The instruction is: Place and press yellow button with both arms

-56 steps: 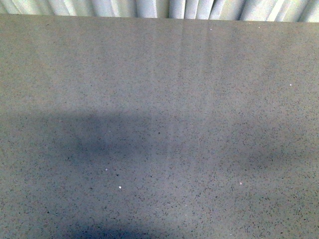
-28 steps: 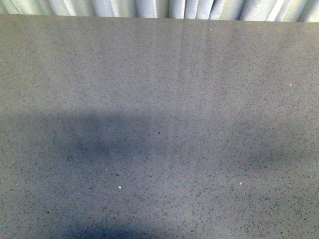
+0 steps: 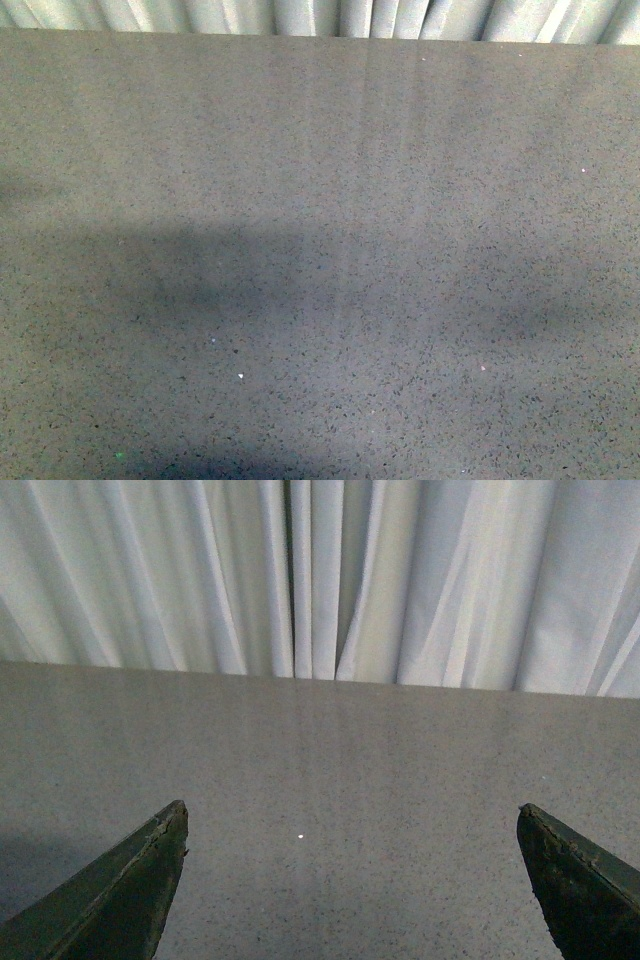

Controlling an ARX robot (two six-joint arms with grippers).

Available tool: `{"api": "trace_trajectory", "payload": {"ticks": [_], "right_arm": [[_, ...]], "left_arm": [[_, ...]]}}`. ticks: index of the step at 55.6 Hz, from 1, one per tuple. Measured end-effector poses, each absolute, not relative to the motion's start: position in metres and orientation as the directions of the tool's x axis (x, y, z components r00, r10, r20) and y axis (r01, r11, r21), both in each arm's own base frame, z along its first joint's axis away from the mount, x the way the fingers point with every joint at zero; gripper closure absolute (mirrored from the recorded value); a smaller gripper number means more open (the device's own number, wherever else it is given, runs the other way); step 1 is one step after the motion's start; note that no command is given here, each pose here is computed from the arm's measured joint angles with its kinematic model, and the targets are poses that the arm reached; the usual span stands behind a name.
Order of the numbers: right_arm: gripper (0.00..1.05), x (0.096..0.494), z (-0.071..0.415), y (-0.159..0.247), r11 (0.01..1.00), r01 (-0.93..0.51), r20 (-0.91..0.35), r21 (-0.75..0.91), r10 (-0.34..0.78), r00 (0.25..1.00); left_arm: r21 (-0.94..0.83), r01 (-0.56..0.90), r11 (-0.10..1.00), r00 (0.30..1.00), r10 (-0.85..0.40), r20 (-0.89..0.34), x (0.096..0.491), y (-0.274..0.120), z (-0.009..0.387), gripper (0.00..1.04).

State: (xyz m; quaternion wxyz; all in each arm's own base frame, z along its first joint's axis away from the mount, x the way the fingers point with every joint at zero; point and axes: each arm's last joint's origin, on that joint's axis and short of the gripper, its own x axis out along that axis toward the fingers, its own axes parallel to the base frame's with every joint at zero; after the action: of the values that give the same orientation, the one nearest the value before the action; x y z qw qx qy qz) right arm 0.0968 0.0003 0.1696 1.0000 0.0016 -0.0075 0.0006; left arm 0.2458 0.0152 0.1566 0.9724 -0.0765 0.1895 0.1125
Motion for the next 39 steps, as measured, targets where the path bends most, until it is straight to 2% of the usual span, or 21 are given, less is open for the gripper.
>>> {"api": "trace_trajectory", "payload": {"ticks": [8, 15, 23, 39], "right_arm": [[0.09, 0.097, 0.169, 0.000, 1.000, -0.001, 0.015, 0.003, 0.001, 1.000], [0.09, 0.097, 0.169, 0.000, 1.000, -0.001, 0.015, 0.003, 0.001, 1.000], [0.09, 0.097, 0.169, 0.000, 1.000, -0.001, 0.015, 0.003, 0.001, 1.000], [0.09, 0.097, 0.169, 0.000, 1.000, -0.001, 0.015, 0.003, 0.001, 1.000]], "left_arm": [[-0.126, -0.057, 0.990, 0.911, 0.000, -0.412, 0.253, -0.059, 0.142, 0.70], [-0.133, 0.088, 0.987, 0.884, -0.139, -0.446, 0.254, -0.123, 0.121, 0.70], [-0.118, 0.135, 0.984, 0.858, -0.176, -0.482, 0.253, -0.152, 0.100, 0.70], [-0.085, 0.150, 0.985, 0.830, -0.172, -0.531, 0.255, -0.174, 0.073, 0.70]]}}
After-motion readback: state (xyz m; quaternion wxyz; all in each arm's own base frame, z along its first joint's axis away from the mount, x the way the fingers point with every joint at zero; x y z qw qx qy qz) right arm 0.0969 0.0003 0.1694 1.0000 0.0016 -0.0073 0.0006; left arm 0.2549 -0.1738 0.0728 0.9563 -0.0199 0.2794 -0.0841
